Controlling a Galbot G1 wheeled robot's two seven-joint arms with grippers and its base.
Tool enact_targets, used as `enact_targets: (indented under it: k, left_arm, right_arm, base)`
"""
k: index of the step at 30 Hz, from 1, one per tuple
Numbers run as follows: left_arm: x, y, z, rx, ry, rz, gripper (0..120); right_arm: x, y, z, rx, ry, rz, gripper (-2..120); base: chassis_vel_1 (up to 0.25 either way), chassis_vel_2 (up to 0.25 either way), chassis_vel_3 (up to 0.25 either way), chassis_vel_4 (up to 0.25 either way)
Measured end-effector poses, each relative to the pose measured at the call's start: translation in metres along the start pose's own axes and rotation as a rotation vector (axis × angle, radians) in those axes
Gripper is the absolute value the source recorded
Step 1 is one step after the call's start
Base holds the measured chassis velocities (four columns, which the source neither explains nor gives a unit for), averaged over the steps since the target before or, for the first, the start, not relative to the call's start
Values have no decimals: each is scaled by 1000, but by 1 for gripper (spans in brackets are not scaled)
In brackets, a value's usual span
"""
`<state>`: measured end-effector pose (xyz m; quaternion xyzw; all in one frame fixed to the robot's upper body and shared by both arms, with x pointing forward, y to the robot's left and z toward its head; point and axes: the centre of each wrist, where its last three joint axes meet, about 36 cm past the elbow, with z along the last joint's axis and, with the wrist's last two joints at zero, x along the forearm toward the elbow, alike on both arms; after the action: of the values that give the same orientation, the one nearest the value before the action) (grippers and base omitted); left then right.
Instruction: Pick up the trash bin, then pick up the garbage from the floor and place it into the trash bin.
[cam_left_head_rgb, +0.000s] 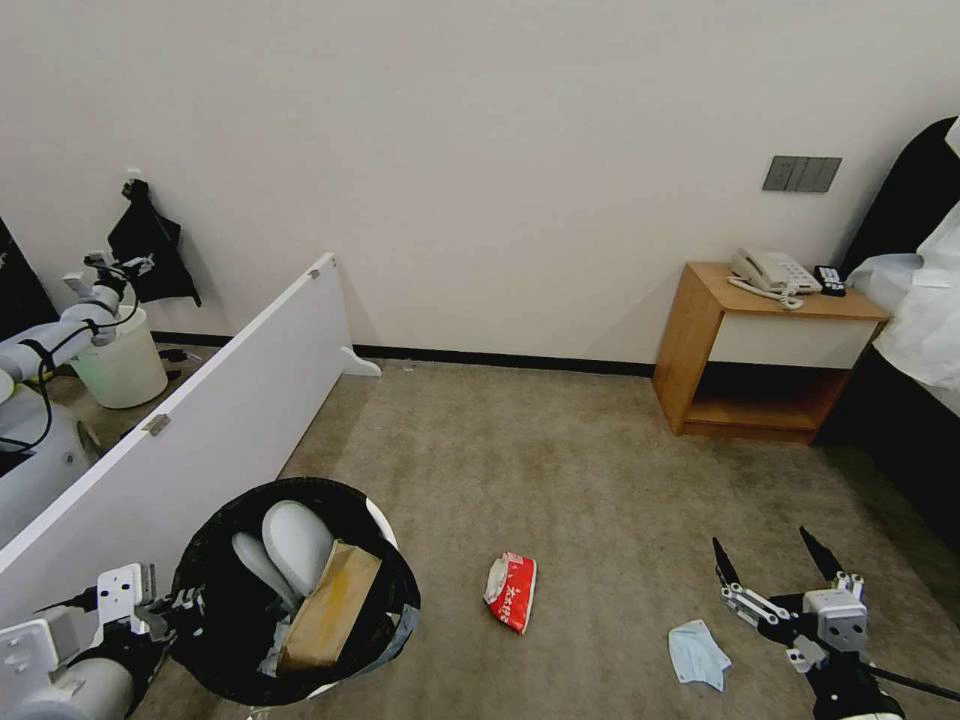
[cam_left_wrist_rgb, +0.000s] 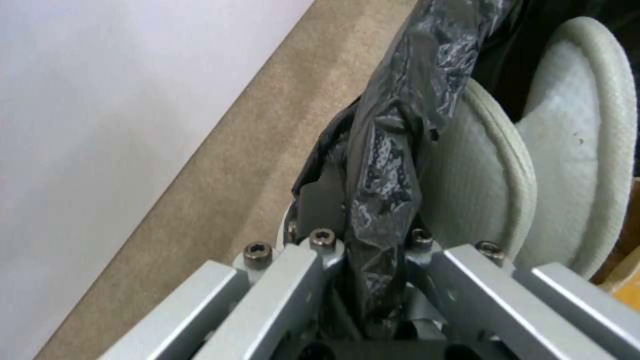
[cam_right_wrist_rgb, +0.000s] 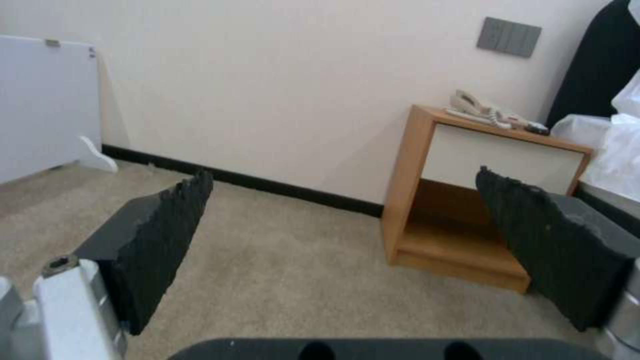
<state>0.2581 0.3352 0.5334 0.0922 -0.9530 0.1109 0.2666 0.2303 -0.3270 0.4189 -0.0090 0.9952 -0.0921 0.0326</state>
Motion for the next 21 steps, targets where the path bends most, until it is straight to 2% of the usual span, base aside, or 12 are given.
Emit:
enact_targets:
  k: [21]
  left_arm:
    - [0, 0, -1, 0, -2, 0, 3]
  right_arm:
    - [0, 1, 1, -1, 0, -1, 100]
  base:
    - [0, 0, 0, 0]
